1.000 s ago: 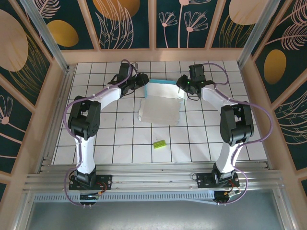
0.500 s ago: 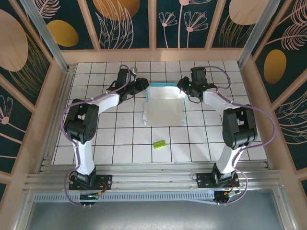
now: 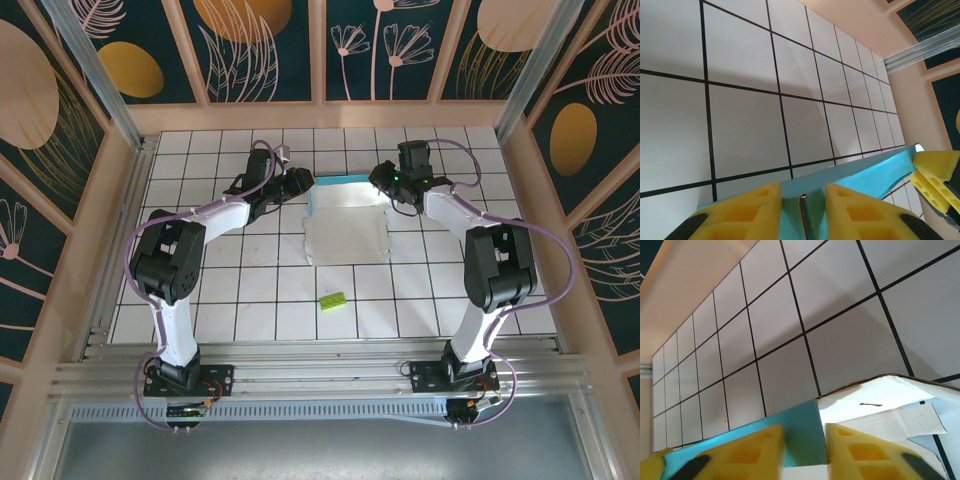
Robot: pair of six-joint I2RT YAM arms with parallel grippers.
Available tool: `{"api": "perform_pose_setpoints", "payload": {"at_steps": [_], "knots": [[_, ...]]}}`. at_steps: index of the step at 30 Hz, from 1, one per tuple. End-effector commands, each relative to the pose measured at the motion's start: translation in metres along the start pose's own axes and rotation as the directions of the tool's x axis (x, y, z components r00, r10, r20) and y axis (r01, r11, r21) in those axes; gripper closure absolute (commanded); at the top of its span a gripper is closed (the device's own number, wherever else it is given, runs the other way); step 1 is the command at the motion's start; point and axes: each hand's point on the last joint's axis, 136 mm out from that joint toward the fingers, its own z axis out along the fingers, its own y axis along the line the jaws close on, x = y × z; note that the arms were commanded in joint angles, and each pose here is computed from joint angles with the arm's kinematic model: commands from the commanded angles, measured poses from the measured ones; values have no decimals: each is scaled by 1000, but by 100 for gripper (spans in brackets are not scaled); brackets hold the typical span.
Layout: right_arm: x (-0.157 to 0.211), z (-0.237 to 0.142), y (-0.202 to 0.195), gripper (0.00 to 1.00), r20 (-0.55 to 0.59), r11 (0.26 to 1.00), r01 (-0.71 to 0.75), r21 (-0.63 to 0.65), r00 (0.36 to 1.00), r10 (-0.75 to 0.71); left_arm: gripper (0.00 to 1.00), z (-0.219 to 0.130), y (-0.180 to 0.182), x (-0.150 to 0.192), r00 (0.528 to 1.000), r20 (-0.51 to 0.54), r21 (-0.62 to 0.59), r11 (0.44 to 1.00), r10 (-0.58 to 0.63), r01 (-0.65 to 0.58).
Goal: Fold the paper box
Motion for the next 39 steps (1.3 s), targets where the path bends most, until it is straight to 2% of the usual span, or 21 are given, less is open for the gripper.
{"api": "perform_pose_setpoints", "payload": {"at_steps": [1,7,12,15,21,27,34,39], "knots": [[6,-15,0,64,-5,999,37,19,999,-37,72,2,-3,28,996,-88,0,1000,-1,1],[6,-45,-4,63,90,998,53,-28,995,-51,72,3,0,28,995,-95,-22,1000,16,-18],[9,-60,-25,61,163,999,2,-54,987,6,72,4,-1,30,994,-109,-24,999,18,-21],[18,-60,-39,61,170,997,-14,-74,985,26,72,5,-2,29,994,-107,-24,999,21,-24],[42,-36,-62,62,106,995,53,-86,993,-44,72,6,-3,27,994,-109,-27,999,22,-26],[38,-2,-78,61,98,996,82,-31,992,-79,72,5,-5,25,994,-106,-27,999,28,-31],[19,19,-92,56,191,998,60,21,980,-63,72,5,-4,26,994,-109,-33,999,30,-34],[15,29,-94,59,226,999,51,4,973,-51,72,7,-3,26,993,-114,-33,999,29,-33]]}}
